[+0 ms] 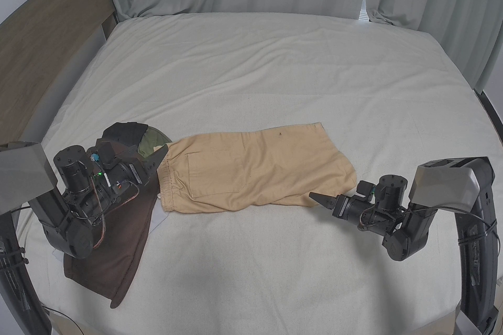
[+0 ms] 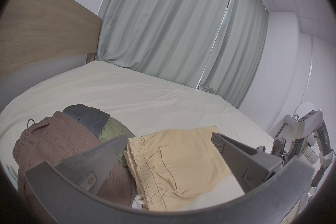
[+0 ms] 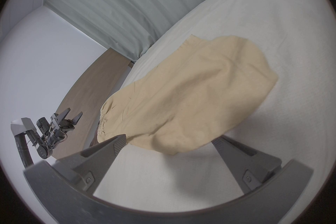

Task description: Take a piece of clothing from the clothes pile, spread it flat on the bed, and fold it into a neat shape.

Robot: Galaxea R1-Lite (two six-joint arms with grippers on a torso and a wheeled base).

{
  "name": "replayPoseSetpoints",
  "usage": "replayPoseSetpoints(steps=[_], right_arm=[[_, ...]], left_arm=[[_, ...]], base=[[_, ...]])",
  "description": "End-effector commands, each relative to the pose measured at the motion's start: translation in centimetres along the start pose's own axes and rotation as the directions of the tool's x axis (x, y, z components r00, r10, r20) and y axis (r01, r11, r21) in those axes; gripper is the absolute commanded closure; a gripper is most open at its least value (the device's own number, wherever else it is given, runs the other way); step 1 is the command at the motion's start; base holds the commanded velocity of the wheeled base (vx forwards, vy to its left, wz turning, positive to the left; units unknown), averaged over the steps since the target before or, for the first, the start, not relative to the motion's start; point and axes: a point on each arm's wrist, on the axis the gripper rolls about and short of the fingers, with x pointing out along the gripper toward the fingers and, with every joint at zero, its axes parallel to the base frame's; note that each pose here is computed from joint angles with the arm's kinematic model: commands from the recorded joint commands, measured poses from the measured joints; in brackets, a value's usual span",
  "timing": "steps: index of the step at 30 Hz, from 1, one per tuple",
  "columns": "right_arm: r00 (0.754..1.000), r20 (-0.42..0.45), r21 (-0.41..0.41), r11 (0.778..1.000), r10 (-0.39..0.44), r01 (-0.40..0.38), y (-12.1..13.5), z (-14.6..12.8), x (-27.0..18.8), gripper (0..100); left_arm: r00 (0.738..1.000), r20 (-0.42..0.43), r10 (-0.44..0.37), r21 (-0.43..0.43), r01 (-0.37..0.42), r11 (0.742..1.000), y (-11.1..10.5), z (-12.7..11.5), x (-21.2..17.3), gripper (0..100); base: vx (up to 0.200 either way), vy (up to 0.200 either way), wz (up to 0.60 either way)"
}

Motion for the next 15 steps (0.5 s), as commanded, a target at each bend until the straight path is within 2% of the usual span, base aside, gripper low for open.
replayPoseSetpoints(steps=[1,8,13,15], right_arm=[[1.0,-0.024,0.01,1.0,0.003,-0.003,-0.1,-1.3,1.1,0],[0.999,-0.012,0.02,0.999,0.047,-0.047,0.3,-2.0,3.3,0],[0.996,0.077,0.01,0.999,0.053,-0.054,0.2,-2.7,5.5,0],[0.995,0.086,0.01,0.999,0.042,-0.043,0.0,-3.0,5.8,0]], left_arm=[[1.0,-0.003,-0.005,-0.004,0.005,1.0,-0.1,-0.1,0.0,0],[1.0,0.0,-0.005,-0.008,0.005,1.0,-0.2,0.0,0.0,0],[1.0,-0.002,-0.005,-0.008,0.005,1.0,-0.1,-0.1,0.1,0],[1.0,0.0,-0.005,-0.009,0.005,1.0,-0.1,0.0,0.0,0]], base=[[0.0,0.0,0.0],[0.0,0.0,0.0],[0.0,0.0,0.0],[0.0,0.0,0.0]])
